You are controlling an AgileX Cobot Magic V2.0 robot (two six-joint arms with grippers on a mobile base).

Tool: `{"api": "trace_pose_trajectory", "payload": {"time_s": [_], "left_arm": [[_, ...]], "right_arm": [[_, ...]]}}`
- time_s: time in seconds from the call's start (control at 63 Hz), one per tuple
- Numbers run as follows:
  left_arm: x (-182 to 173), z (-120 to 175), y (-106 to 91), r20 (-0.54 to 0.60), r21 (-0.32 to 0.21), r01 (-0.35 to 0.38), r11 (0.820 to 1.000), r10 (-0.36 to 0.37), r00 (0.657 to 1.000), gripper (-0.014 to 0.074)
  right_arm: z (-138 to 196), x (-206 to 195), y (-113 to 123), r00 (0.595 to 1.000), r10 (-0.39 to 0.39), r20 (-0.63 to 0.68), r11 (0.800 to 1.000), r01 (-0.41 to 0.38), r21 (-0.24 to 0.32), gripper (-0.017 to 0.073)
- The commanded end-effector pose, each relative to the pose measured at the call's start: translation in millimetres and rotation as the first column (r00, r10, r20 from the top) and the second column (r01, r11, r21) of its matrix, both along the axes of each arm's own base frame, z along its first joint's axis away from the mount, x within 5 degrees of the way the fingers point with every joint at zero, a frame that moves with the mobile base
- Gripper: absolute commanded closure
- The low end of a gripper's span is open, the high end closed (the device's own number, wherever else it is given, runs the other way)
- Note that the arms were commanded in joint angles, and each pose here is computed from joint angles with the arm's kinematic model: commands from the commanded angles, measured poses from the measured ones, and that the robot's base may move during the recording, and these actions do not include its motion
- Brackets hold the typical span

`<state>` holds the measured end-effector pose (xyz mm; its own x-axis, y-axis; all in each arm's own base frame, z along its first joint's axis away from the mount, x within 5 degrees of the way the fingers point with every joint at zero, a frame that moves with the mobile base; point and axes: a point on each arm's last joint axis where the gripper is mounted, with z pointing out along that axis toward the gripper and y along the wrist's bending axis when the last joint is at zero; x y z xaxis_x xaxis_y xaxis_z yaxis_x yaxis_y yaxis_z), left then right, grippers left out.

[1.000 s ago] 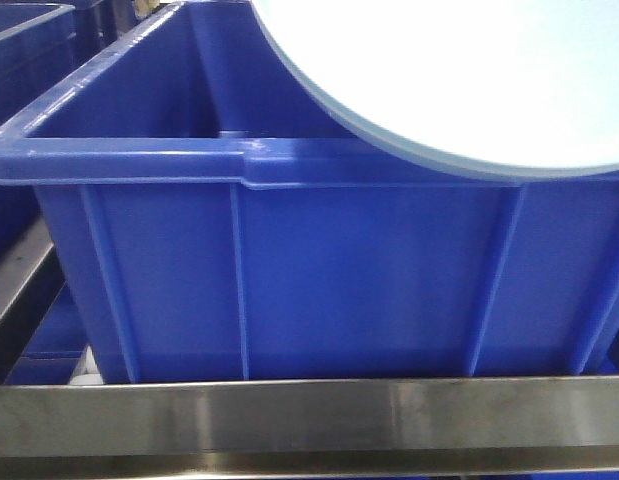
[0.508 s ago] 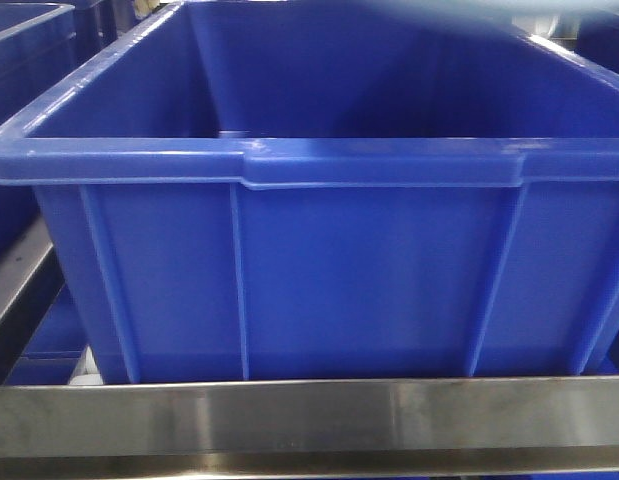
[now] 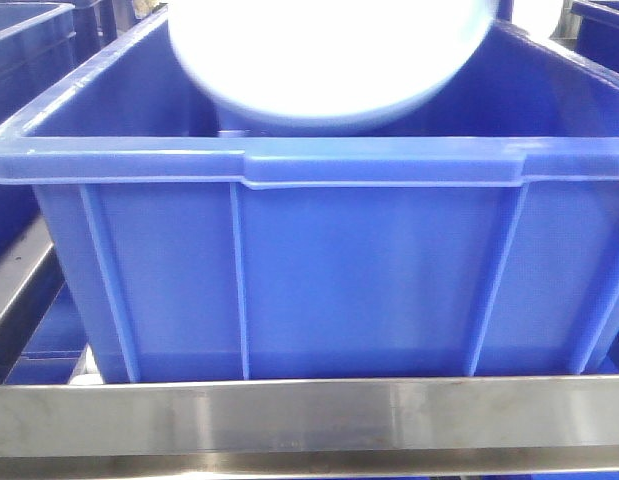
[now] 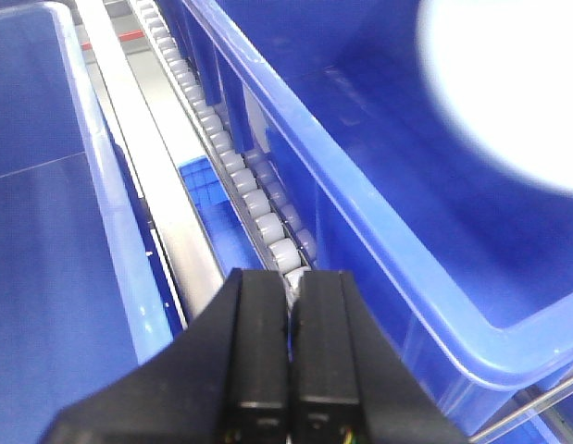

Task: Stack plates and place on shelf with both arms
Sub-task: 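Lower the plate stack into the blue bin with the right gripper, then open the right gripper and lift it out of the bin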

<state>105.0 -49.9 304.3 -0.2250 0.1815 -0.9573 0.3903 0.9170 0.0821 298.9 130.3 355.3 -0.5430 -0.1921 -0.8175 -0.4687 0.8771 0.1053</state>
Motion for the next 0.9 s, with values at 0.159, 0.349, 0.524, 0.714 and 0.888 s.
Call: {"api": "trace_pose_trajectory", "payload": {"time_s": [0.159, 0.349, 0.524, 0.714, 0.888], "left_arm": [[0.1, 13.9, -4.7, 0.072, -0.026, 0.047, 0.999, -0.045, 0.996, 0.0510], [0.1, 13.9, -4.7, 0.072, -0.026, 0.047, 0.999, -0.045, 0.996, 0.0510], [0.1, 13.9, -4.7, 0.072, -0.027, 0.048, 0.999, -0.046, 0.996, 0.0510], [0.2, 14.0, -4.6, 0.075, -0.022, 0.048, 0.999, -0.046, 0.996, 0.0510], [0.4, 14.3, -4.4, 0.083, -0.011, 0.047, 0.999, -0.046, 0.996, 0.0510]], "right_arm": [[-14.3, 40.8, 14.9, 1.000, -0.008, 0.005, 1.000, 0.008, -0.009, 0.0503], [-44.5, 57.2, 21.4, 0.997, 0.000, -0.083, 0.999, -0.004, -0.053, 0.0501], [-57.5, 61.3, 22.9, 0.992, 0.005, -0.124, 0.997, -0.015, -0.080, 0.0491], [-51.5, 62.3, 23.9, 0.992, 0.013, -0.124, 0.997, -0.022, -0.078, 0.0223], [-37.4, 64.0, 25.3, 0.994, 0.023, -0.106, 0.997, -0.030, -0.070, 0.0046]]}}
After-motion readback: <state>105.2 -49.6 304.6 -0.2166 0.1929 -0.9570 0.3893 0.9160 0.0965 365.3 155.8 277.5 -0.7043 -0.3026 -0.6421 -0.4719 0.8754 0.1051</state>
